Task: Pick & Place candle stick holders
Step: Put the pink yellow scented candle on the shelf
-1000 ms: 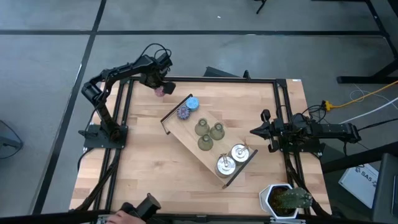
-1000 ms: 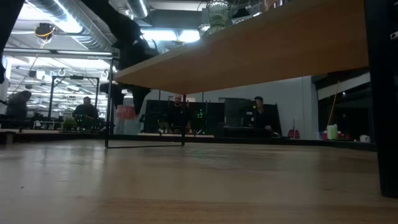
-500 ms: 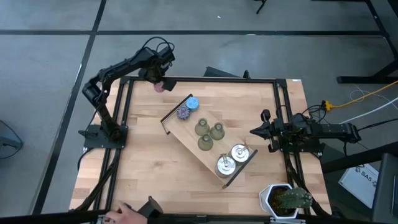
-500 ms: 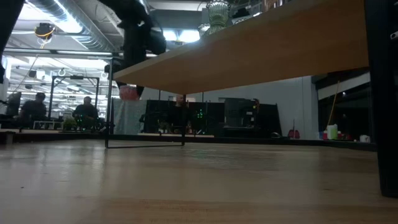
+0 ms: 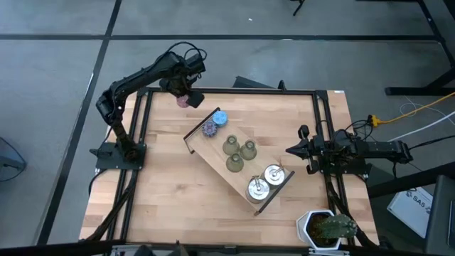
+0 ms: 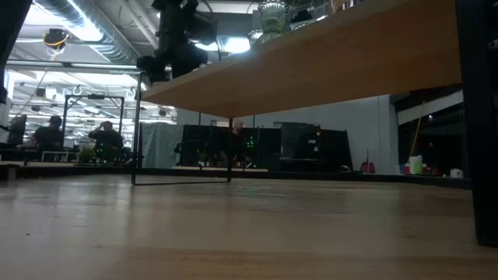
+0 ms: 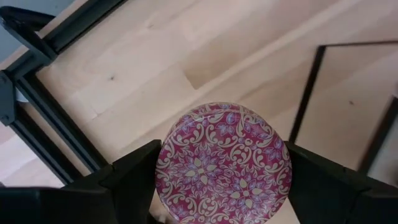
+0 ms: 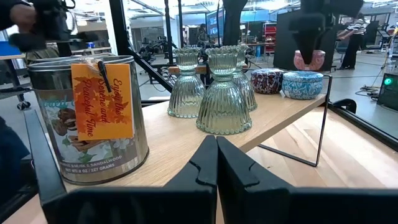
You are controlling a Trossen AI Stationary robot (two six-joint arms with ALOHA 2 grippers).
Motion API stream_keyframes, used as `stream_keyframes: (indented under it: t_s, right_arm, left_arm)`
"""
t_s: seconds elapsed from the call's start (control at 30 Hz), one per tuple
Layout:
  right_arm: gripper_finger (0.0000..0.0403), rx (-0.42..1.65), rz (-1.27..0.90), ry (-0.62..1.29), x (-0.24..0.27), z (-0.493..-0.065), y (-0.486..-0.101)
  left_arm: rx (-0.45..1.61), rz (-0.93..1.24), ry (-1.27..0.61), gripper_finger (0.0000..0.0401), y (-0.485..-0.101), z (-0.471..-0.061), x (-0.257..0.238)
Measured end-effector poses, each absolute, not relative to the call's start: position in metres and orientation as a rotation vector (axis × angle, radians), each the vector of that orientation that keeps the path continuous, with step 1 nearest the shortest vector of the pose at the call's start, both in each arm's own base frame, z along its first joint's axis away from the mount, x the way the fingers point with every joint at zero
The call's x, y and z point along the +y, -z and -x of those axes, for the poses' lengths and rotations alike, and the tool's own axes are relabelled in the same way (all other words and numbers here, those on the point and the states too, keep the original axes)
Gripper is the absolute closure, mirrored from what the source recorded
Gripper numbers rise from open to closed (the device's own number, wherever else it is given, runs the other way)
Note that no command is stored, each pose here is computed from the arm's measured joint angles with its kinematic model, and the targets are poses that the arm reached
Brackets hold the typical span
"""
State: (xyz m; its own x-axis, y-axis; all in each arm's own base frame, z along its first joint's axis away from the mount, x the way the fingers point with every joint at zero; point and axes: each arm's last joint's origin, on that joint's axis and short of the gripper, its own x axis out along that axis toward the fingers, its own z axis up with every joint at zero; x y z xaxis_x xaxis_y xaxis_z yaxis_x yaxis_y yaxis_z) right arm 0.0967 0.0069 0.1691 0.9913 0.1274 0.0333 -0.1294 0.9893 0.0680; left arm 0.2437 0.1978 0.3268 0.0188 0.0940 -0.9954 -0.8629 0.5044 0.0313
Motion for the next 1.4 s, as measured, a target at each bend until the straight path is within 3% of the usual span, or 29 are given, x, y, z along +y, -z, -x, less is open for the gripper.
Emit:
stream_keyframes:
  t_s: [0.5, 0.93, 1.17, 1.4]
  right_arm:
    - [0.0402, -0.029, -0.07, -0.129, 0.007, -0.097, -0.169]
    - [0.0402, -0.029, -0.07, -0.129, 0.007, -0.097, -0.169]
    - [0.0402, -0.029, -0.07, -0.128, 0.007, -0.097, -0.169]
    - [0.0402, -0.029, -0.07, -0.128, 0.007, -0.097, -0.169]
  left_arm:
    - [1.301, 0.599, -0.739, 0.0097, -0.365, -0.256, 0.13]
    - [1.24, 0.352, -0.442, 0.0097, -0.396, -0.244, 0.072]
    - [1.252, 0.229, -0.28, 0.0097, -0.394, -0.252, 0.045]
    - [1.243, 0.281, -0.28, 0.0097, -0.38, -0.263, 0.022]
